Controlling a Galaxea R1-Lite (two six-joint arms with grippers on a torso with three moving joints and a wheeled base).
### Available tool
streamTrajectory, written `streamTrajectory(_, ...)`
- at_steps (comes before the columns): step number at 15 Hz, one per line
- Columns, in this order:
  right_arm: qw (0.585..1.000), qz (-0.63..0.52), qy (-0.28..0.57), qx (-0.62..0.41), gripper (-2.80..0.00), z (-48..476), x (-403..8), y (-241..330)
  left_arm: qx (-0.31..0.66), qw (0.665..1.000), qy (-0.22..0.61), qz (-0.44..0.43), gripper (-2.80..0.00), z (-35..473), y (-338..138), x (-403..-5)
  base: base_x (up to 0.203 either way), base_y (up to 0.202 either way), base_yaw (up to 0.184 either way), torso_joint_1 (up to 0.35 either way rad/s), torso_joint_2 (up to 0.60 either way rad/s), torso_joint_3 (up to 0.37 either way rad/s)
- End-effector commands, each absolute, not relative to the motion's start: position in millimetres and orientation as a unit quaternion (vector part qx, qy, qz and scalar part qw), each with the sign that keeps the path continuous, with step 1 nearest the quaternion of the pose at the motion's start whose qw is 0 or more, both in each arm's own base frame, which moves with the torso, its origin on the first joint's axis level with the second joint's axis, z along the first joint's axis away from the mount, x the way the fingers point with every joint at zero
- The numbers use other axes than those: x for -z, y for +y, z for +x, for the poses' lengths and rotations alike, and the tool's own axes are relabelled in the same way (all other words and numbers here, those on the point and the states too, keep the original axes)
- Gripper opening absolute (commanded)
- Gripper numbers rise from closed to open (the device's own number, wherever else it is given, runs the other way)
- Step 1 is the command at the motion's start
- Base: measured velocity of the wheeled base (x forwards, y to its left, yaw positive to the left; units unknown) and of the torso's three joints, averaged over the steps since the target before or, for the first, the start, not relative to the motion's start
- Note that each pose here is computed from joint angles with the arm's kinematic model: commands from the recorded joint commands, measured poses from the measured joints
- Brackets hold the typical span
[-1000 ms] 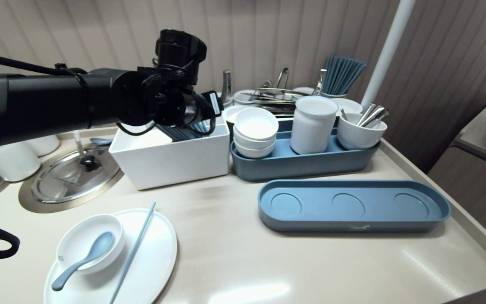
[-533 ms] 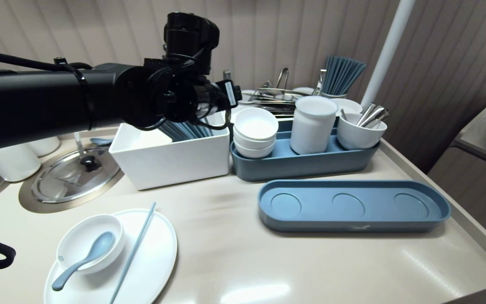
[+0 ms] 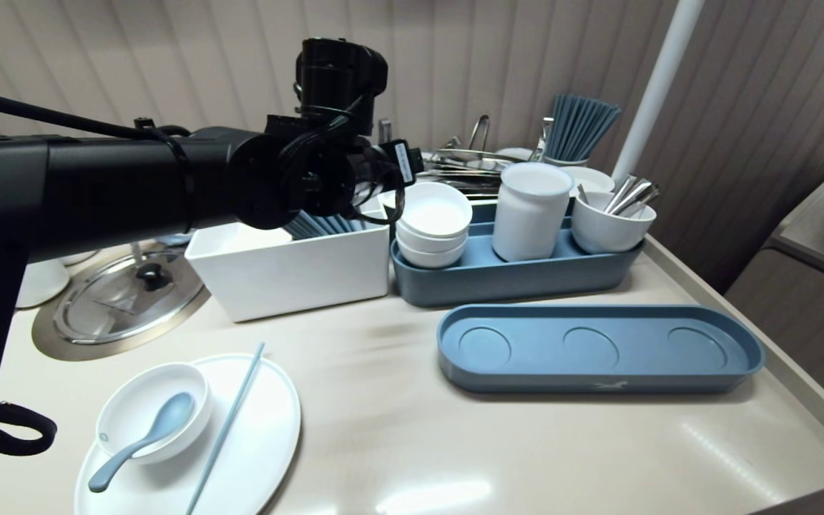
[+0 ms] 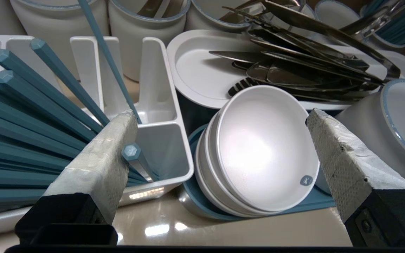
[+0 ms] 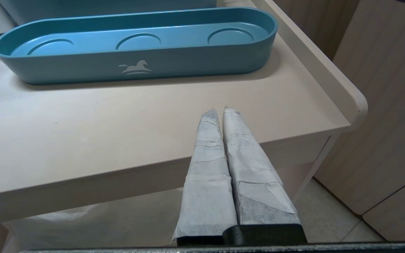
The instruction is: Pick the chopsticks and place it on the plate
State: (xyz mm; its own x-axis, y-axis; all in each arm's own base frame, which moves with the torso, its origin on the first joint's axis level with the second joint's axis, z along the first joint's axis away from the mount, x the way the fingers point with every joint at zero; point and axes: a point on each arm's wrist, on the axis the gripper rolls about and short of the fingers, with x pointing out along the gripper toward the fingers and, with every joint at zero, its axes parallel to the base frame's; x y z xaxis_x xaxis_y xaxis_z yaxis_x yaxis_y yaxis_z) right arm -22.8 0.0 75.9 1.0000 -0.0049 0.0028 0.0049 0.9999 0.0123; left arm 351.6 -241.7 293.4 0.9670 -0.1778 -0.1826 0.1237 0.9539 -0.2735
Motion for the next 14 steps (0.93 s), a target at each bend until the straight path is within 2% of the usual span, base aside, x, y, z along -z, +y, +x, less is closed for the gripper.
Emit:
streamTrajectory(1, 1.0, 0.006, -0.002, 0.002, -2.8, -22.8, -75.8, 0.0, 0.074, 0.983, 0.106, -0.13, 0.0, 357.7, -245.1, -284.7, 0.0, 0.0, 0.0, 0.0, 0.0, 0.0)
streamTrajectory(14, 1.0, 0.006, -0.001, 0.002, -2.8, -22.8, -76.1, 0.0, 0.086, 0.987, 0.06, -0.119, 0.0, 372.1, -256.4, -275.5, 0.0, 0.0, 0.0, 0.0, 0.0, 0.0)
